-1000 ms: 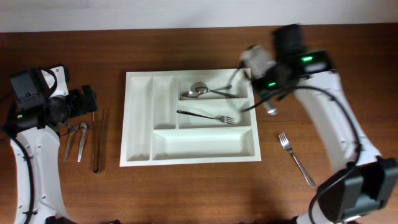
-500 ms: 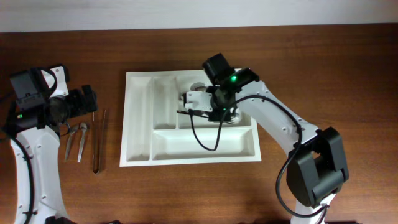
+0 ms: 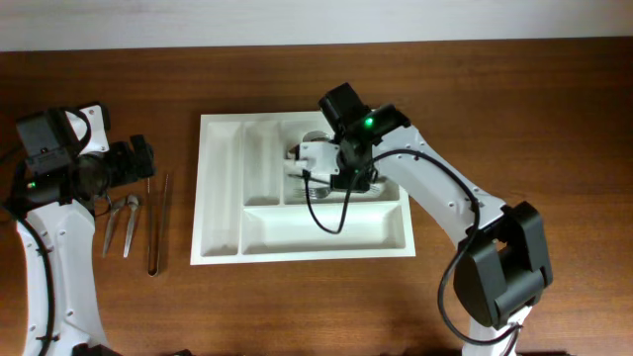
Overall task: Pack container
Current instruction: 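Place the fork in the middle compartment and withdraw the right gripper, then move the right gripper toward the remaining fork on the table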
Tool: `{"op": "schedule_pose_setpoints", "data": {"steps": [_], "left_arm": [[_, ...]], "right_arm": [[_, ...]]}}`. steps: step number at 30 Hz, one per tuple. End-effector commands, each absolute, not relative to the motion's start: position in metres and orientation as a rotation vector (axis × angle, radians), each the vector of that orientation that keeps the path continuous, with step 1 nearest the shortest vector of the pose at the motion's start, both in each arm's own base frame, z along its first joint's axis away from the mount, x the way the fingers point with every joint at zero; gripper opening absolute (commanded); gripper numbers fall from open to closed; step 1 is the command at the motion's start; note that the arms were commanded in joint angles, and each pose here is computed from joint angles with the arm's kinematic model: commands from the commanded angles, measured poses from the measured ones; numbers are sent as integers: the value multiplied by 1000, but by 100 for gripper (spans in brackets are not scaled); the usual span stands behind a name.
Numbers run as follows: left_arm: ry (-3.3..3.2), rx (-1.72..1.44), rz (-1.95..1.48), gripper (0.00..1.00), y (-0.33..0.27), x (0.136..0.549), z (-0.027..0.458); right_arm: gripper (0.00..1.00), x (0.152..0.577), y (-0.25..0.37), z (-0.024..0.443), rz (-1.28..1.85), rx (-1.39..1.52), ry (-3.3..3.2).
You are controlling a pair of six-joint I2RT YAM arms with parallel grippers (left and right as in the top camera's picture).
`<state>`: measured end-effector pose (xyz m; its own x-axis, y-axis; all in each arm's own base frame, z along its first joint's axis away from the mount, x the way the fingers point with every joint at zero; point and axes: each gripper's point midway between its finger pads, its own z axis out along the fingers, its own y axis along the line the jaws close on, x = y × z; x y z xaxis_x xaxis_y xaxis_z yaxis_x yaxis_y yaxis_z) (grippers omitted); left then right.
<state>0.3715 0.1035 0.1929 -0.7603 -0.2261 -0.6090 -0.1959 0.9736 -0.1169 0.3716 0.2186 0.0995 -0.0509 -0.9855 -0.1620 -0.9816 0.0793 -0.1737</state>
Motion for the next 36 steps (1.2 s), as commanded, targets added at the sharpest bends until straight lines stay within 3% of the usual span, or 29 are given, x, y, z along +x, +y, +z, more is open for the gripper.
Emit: {"op": "schedule_pose_setpoints", "data": {"steps": [1,6,13,18,27,36], "left_arm": [[2440,-271,-63,99,105,375,199],[2440,-271,-63,99,105,375,199],[2440,-271,-63,99,105,375,199],[2440,-271,-63,99,105,375,199],[2440,-271,-63,99,105,375,199],[2440,-271,-63,99,105,375,199]], "right_arm": [[55,395,182,168,-292,-1678,2240],[58,390,138,195,-197,-1326,2448],[58,350,83,176,214,-889,2844],[46,324,56,146,469,-561,3024],[41,274,31,79,546,-388,3225],[37,244,32,144,468,-422,3109]]}}
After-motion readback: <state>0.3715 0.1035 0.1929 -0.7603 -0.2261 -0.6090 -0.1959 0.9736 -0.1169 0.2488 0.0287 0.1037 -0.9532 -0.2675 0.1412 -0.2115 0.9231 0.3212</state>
